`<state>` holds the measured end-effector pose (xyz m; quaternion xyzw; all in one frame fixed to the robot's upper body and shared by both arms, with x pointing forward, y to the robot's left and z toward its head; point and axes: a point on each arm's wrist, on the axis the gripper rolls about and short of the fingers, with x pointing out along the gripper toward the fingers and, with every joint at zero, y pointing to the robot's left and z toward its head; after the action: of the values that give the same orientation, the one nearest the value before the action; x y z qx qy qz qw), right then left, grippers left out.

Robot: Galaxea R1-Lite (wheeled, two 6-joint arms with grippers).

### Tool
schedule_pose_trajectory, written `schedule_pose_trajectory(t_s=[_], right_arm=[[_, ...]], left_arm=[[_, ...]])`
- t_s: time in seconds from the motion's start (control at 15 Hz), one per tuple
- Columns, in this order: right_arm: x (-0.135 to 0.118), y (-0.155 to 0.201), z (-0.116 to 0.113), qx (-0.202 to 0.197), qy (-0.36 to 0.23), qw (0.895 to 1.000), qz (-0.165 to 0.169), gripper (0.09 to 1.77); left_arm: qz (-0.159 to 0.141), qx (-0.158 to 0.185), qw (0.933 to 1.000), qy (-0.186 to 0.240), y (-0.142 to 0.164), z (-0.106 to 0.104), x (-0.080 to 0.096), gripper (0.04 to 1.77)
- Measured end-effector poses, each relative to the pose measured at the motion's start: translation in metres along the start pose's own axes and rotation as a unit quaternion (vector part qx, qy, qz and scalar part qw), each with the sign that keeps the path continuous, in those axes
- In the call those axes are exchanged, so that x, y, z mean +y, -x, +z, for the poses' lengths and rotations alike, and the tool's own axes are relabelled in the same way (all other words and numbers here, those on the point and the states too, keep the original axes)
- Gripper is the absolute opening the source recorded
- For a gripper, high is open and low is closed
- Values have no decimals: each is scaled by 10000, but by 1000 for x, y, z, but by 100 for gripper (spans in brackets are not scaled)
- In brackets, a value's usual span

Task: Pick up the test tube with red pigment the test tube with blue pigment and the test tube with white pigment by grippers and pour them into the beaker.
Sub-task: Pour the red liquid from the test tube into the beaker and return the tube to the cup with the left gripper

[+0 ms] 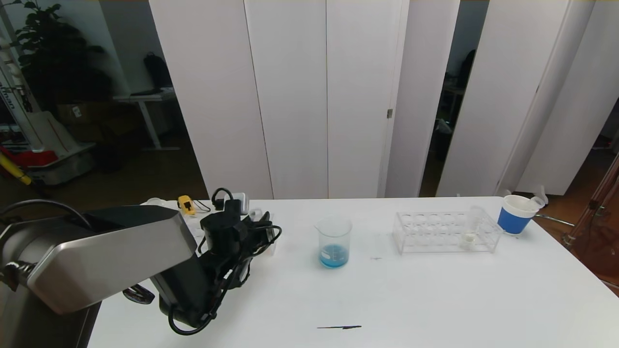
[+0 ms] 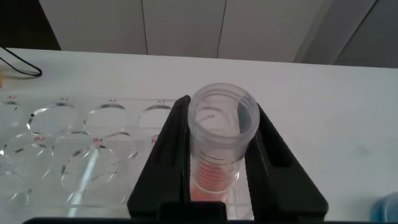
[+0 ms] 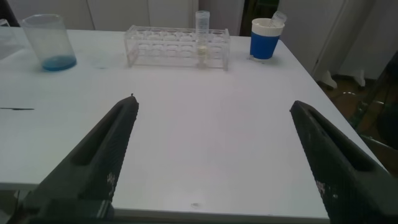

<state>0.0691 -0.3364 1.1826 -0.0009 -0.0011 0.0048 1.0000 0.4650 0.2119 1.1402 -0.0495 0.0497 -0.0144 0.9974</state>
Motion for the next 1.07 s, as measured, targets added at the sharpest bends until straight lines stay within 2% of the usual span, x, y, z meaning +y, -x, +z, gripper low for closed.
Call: schedule_pose_trajectory(t_s=[1.07], right_arm=[[0,0,0,-2,0,10000,0,175]], left_arm=[[-4,-80,10000,-23,4,7,-2,58]])
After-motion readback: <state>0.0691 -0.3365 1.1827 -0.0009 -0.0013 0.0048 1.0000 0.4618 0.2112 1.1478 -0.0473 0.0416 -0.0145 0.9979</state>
